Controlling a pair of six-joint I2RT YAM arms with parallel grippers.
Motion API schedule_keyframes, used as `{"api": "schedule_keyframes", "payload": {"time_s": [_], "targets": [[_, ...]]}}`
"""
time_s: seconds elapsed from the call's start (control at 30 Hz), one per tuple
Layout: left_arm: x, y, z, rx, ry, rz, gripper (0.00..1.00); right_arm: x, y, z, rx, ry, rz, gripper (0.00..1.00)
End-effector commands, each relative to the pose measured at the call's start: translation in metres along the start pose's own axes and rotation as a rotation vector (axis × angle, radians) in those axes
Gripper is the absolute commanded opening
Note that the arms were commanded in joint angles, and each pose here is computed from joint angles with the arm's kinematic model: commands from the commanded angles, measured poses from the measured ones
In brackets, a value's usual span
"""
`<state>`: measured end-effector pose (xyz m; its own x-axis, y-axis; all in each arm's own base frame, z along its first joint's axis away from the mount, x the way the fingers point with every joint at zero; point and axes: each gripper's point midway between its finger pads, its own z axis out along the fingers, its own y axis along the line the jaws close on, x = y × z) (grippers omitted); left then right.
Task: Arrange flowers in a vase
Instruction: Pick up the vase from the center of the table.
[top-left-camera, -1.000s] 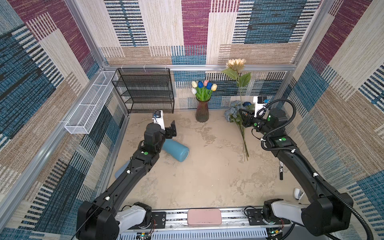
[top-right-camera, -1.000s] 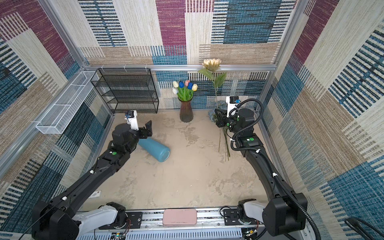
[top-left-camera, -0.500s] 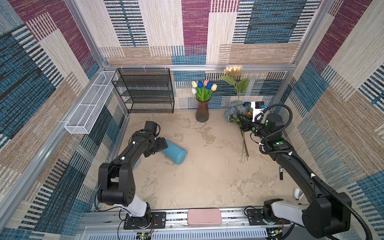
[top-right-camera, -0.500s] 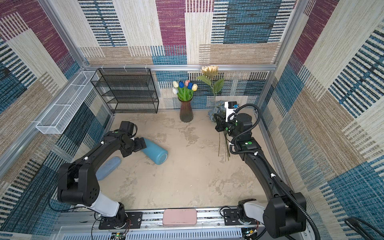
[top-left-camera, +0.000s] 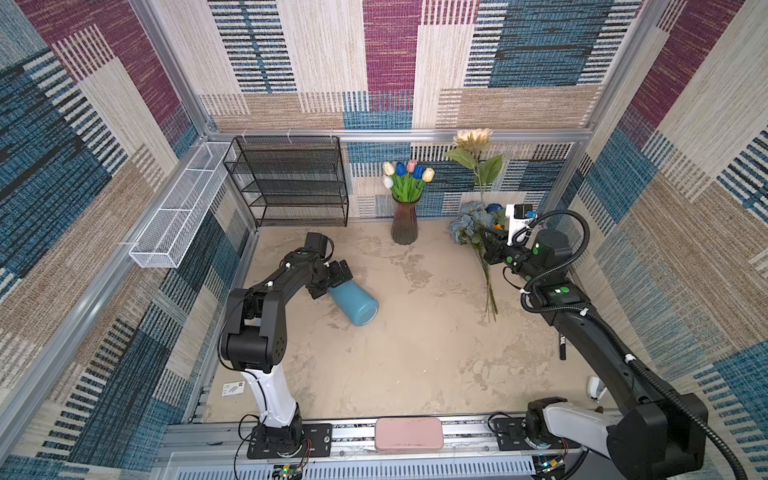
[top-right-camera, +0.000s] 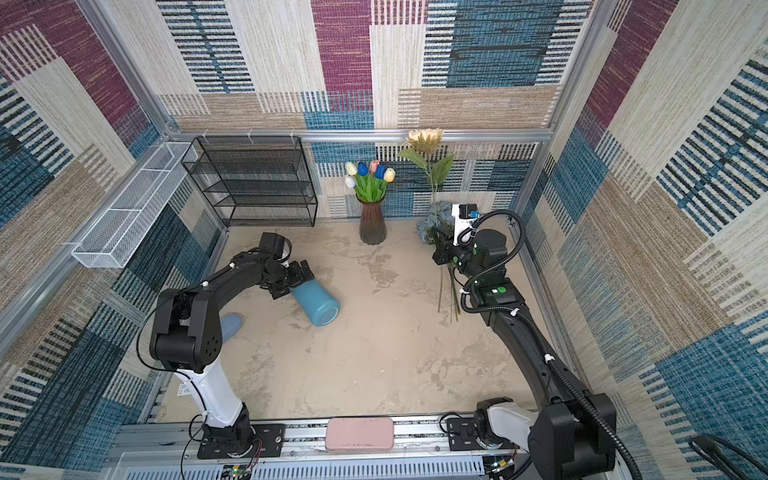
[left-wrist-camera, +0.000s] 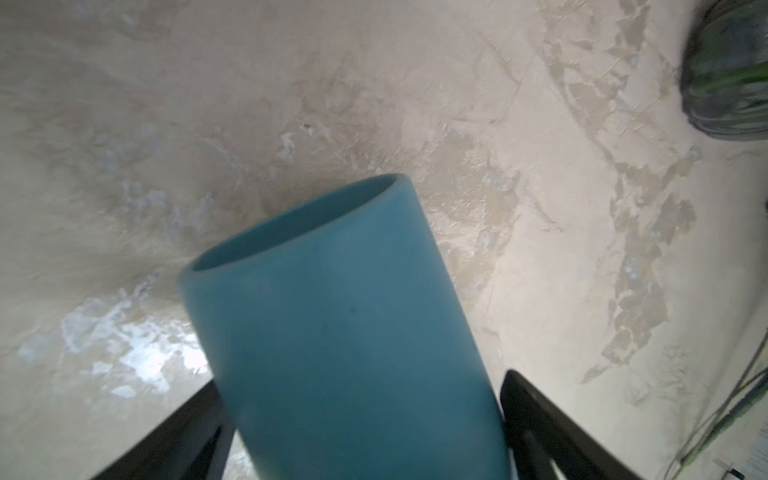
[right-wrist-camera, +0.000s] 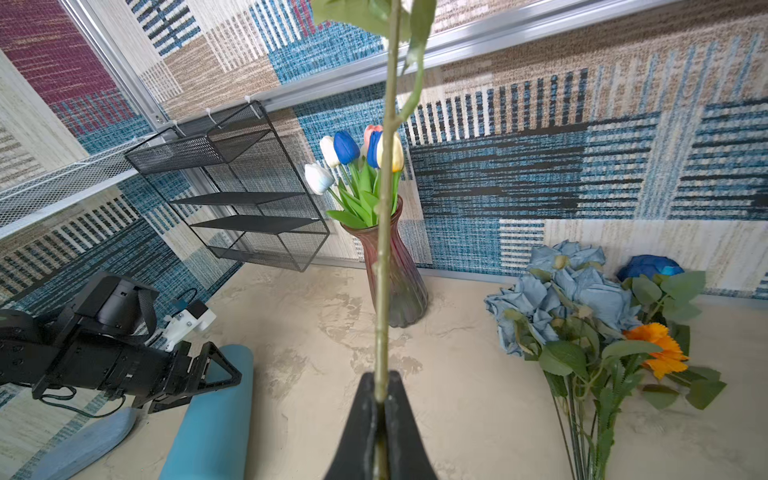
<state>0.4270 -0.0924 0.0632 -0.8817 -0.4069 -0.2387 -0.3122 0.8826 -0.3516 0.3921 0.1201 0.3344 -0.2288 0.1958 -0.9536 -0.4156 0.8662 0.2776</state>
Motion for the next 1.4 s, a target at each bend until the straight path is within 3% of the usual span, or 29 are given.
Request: {"api": "schedule_keyframes", "payload": {"time_s": [0.0,0.2,0.33,0.4,0.57,0.77,0.9,1.0,1.1,1.27,1.37], "targets": [[0.025,0.016,0.010,-0.080,0.114,-0.015,0.97,-0.012,0.001,-0.002,0.001,-0.055,-0.026,0.00],[0.029,0.022,0.023,-0.119,0.132,-0.013,0.95,-0.015,0.001,-0.007,0.008,-0.072,-0.032,0.00],[0.027,0.024,0.026,-0.130,0.130,-0.003,0.85,-0.015,0.001,-0.008,0.013,-0.073,-0.040,0.00],[0.027,0.023,0.025,-0.126,0.126,0.012,0.70,-0.017,0.001,-0.009,0.018,-0.078,-0.041,0.00],[0.016,0.009,0.005,-0.081,0.054,0.049,0.41,-0.020,0.000,-0.010,0.025,-0.086,-0.046,0.00],[-0.014,-0.053,-0.066,0.104,-0.207,0.204,0.07,-0.028,0.001,-0.011,0.034,-0.100,-0.060,0.00],[-0.018,-0.117,-0.140,0.237,-0.473,0.419,0.02,-0.039,0.003,-0.014,0.039,-0.126,-0.079,0.00],[-0.003,-0.165,-0.188,0.372,-0.684,0.586,0.00,-0.045,0.003,-0.019,0.048,-0.152,-0.096,0.00],[0.018,-0.195,-0.205,0.471,-0.792,0.705,0.00,-0.048,0.003,-0.023,0.054,-0.169,-0.105,0.00],[0.067,-0.232,-0.200,0.593,-0.907,0.915,0.00,-0.050,0.009,-0.032,0.039,-0.200,-0.124,0.00],[0.091,-0.243,-0.200,0.672,-1.026,0.963,0.00,-0.049,0.014,-0.037,0.013,-0.213,-0.135,0.00]]}}
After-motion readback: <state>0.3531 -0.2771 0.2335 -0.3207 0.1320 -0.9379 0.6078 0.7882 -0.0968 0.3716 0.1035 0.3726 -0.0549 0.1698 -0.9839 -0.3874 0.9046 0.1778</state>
